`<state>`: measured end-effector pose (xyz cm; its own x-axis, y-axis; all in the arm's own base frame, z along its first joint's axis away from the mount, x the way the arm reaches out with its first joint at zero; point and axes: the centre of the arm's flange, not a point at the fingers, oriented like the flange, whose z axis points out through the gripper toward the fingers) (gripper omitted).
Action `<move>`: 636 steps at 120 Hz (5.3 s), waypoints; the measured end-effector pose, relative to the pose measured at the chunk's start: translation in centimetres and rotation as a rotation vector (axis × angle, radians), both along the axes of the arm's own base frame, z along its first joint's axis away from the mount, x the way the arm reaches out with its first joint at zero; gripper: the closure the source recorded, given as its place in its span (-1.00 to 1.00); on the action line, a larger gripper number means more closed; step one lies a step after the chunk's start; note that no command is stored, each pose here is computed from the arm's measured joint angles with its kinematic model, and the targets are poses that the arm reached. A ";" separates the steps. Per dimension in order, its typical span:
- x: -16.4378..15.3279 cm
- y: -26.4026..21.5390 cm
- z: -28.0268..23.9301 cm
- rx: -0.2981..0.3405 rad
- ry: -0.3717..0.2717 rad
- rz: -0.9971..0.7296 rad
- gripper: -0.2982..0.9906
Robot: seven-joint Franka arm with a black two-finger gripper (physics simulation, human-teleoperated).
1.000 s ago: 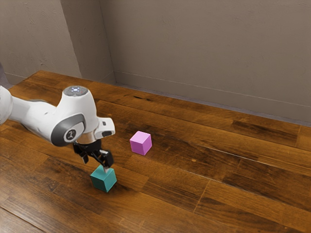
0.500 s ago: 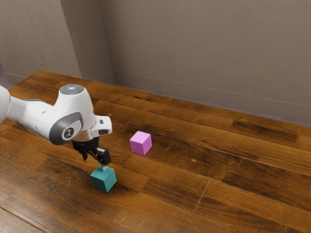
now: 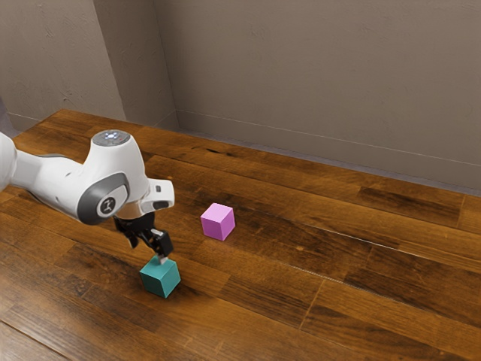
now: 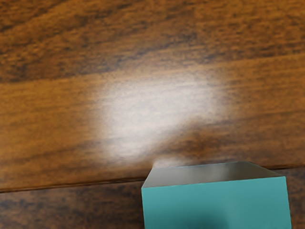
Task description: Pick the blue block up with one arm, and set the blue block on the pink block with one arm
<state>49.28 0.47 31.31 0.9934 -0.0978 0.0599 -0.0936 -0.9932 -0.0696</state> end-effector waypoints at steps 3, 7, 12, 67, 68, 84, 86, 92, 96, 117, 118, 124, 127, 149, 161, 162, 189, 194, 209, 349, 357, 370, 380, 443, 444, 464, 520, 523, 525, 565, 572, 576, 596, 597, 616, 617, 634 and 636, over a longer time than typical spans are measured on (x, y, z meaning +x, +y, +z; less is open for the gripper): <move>0.0 -0.1 0.0 -0.001 0.000 -0.001 -0.54; 0.0 -0.1 0.0 -0.003 0.001 -0.002 -0.54; -0.1 -0.2 -0.1 -0.005 0.003 -0.004 -0.54; -0.2 -1.4 -0.3 -0.022 0.009 -0.019 -0.54; -0.2 -1.5 -0.2 -0.023 0.009 -0.018 -0.54; 0.1 -1.9 -0.1 -0.035 0.005 -0.018 -0.54; 0.1 -2.0 -0.1 -0.036 0.005 -0.019 -0.54; 0.1 -2.2 -0.1 -0.037 0.005 -0.023 -0.54; 0.1 -2.4 -0.1 -0.038 0.005 -0.026 -0.54; 0.1 -3.6 -0.1 -0.043 0.006 -0.048 -0.54; 0.1 -3.7 -0.1 -0.043 0.006 -0.050 -0.54; 0.1 -4.1 0.0 -0.043 0.005 -0.060 -0.54; 0.1 -4.4 0.0 -0.044 0.005 -0.065 -0.54; -0.2 -6.2 0.0 -0.053 0.010 -0.091 -0.54; -0.4 -7.1 -0.7 -0.061 0.029 -0.105 -0.54; -0.4 -7.2 -0.8 -0.062 0.032 -0.106 -0.54; -0.1 -4.9 -0.5 -0.062 0.028 -0.059 -0.54; -0.1 -4.2 -0.5 -0.062 0.029 -0.045 -0.54; 0.3 -2.6 -0.8 -0.066 0.034 -0.010 -0.54; -0.1 -3.7 -1.9 -0.066 0.088 -0.037 -0.54; -0.1 -3.6 -1.9 -0.065 0.088 -0.035 -0.54; 0.0 -2.8 -1.8 -0.065 0.088 -0.020 -0.54; 0.0 -2.3 -2.0 -0.067 0.090 -0.009 -0.54; 0.0 -2.3 -2.4 -0.067 0.097 -0.007 -0.54; 0.0 -2.3 -2.4 -0.067 0.098 -0.007 -0.54; -0.1 -1.7 -2.5 -0.067 0.099 0.006 -0.54; 0.0 -1.7 -4.4 -0.076 0.120 0.007 -0.54; 0.1 -1.7 -4.5 -0.077 0.120 0.007 -0.54; 0.1 -1.7 -4.6 -0.077 0.120 0.006 -0.54; 0.2 -1.7 -5.5 -0.083 0.123 0.007 -0.54; 0.2 -1.7 -5.5 -0.083 0.122 0.007 -0.54; 0.2 -1.7 -5.5 -0.083 0.121 0.007 -0.52; 0.2 -1.8 -5.5 -0.083 0.120 0.008 -0.27; 0.2 -1.8 -5.5 -0.083 0.120 0.008 -0.26; 0.2 -1.8 -5.5 -0.082 0.119 0.011 -0.13; 0.2 -1.8 -5.5 -0.082 0.119 0.011 -0.12; 0.3 -1.9 -5.1 -0.078 0.111 0.014 -0.08; 0.3 -1.9 -5.0 -0.078 0.110 0.014 -0.08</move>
<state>49.58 -1.38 26.28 0.9957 -0.0830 -0.0423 -0.0823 -0.9965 0.0176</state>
